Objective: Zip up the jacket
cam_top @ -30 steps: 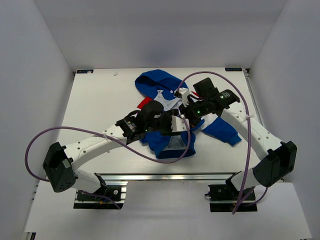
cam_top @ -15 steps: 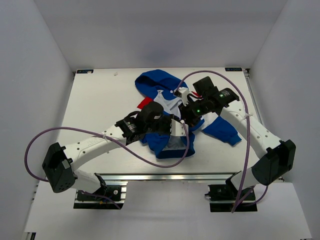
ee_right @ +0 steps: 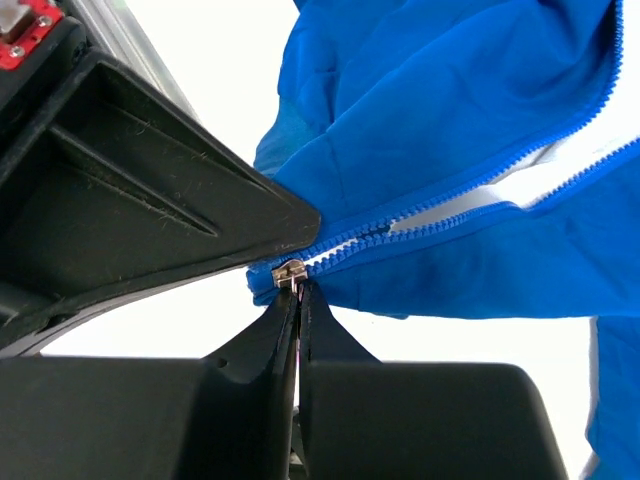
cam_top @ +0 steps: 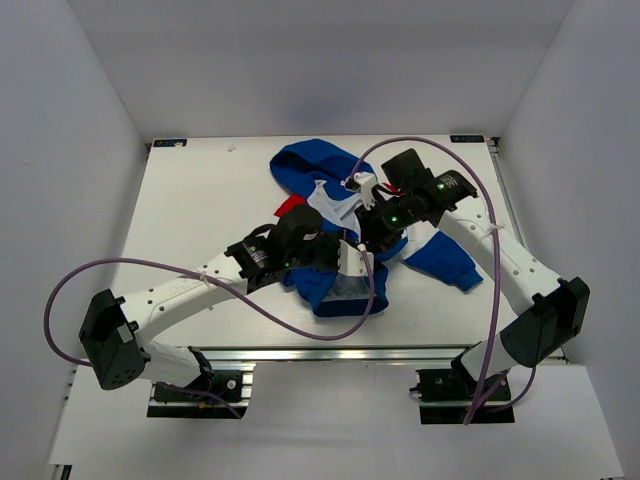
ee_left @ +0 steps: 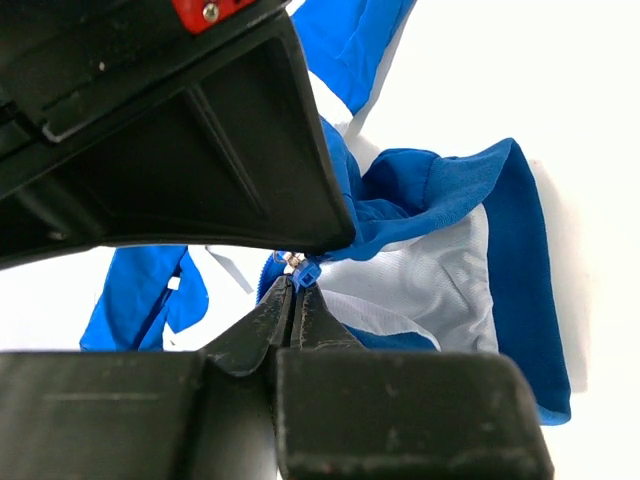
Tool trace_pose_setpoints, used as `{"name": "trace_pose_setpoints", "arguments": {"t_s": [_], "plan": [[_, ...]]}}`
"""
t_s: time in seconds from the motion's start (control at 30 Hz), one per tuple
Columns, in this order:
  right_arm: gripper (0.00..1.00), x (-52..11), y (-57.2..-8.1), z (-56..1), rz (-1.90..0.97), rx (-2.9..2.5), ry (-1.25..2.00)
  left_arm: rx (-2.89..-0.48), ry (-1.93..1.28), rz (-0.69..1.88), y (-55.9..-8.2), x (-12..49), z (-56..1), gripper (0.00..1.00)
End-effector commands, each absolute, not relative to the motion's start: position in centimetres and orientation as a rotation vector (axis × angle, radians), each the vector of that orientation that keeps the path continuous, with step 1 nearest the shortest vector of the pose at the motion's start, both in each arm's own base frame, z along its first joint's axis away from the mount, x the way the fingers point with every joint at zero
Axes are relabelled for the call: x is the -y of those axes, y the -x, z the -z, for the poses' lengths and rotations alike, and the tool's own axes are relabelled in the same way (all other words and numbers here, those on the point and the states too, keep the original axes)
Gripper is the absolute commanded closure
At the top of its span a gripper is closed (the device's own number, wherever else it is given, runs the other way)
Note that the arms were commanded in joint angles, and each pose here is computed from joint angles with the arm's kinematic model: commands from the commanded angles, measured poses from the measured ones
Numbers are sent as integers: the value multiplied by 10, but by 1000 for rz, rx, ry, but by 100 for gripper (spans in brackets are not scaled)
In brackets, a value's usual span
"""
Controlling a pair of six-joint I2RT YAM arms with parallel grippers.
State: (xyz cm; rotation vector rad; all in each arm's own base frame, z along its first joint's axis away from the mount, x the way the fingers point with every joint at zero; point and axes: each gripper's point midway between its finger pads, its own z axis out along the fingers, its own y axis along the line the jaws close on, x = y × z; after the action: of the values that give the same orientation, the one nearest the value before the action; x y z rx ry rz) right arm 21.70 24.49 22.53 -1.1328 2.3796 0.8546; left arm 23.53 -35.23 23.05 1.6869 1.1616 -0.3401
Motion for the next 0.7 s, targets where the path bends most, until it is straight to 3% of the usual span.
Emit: {"name": "trace_pose_setpoints", "arguments": {"t_s": [0.0,0.1,0.67], "plan": [[100,-221,-260,-227,-552,-2384,1026,-1110,-1742,448,-203,347,-237,100],[100,-197,-280,-216,-318,-2427,955,-1091,-1755,460,-199,347,-238,100],[100,-160,-320,-185,147,-2194,1056,-1069,-1743,472,-195,345,-246,100]]}}
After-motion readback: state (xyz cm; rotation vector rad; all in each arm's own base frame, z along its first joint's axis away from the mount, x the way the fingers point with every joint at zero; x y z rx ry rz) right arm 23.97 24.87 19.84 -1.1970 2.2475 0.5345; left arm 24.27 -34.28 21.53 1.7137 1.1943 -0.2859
